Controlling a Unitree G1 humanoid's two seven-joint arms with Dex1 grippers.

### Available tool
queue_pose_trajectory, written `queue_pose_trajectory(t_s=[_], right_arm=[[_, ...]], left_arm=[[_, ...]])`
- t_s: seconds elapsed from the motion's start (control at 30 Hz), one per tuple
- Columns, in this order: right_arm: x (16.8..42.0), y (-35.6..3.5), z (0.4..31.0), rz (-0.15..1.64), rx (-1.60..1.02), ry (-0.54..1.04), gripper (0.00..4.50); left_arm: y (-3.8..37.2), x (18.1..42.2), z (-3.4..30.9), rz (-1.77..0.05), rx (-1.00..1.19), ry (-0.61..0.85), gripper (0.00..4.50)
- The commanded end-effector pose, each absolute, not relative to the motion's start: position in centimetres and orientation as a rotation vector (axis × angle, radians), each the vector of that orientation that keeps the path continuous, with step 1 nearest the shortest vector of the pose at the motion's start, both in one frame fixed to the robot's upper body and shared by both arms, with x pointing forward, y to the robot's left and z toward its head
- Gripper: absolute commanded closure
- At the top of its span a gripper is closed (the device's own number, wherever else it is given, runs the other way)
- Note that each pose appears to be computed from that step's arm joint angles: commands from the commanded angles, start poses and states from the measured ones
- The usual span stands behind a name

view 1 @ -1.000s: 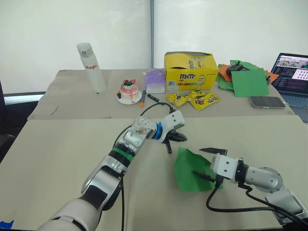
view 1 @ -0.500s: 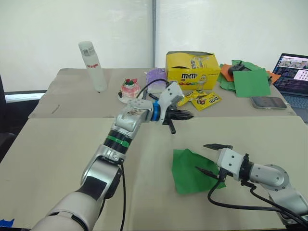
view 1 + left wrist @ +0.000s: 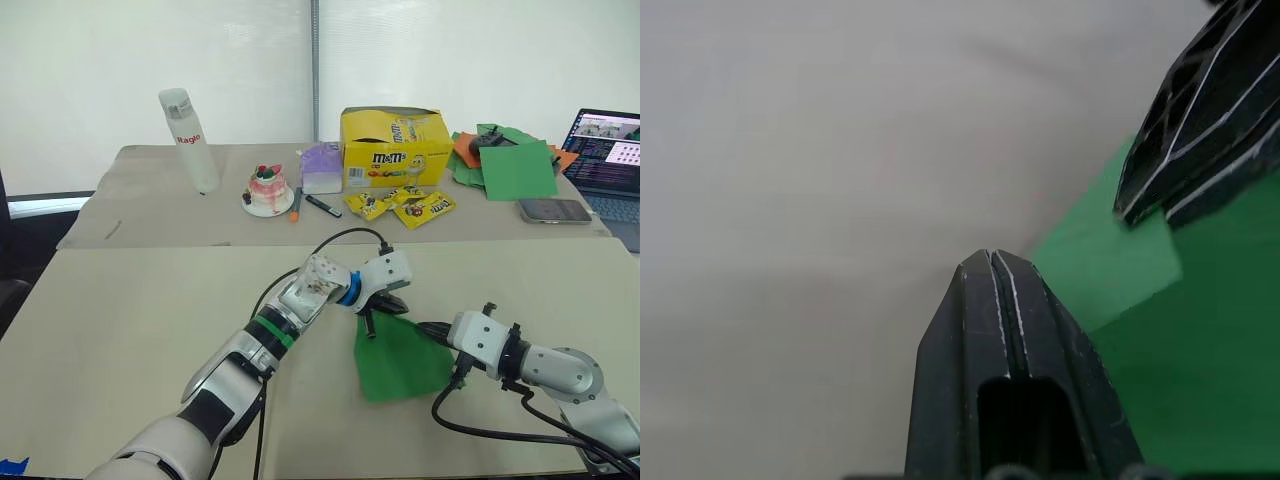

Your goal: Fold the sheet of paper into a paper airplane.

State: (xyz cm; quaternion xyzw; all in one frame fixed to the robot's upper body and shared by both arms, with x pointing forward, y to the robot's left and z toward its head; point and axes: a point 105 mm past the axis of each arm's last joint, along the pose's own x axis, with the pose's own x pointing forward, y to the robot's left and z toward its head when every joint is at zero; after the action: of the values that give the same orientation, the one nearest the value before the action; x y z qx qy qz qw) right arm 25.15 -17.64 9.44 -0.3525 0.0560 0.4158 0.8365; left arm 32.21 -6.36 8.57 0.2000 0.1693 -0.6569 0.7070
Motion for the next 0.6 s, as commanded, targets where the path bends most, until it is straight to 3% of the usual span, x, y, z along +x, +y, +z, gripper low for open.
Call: queue_pose_trajectory(t_s=[0.03, 0.6], right_arm=[[25.0, -16.9, 9.6, 0.905, -0.765, 0.09, 4.46], [24.6, -17.5, 7.5, 0.985, -0.97, 0.132, 4.46]], left_arm=[[-7.0, 31.6, 8.9, -1.495, 0.453, 0.347, 4.5], [-5.9, 30.6, 4.5, -1.504, 0.535, 0.466, 4.5]])
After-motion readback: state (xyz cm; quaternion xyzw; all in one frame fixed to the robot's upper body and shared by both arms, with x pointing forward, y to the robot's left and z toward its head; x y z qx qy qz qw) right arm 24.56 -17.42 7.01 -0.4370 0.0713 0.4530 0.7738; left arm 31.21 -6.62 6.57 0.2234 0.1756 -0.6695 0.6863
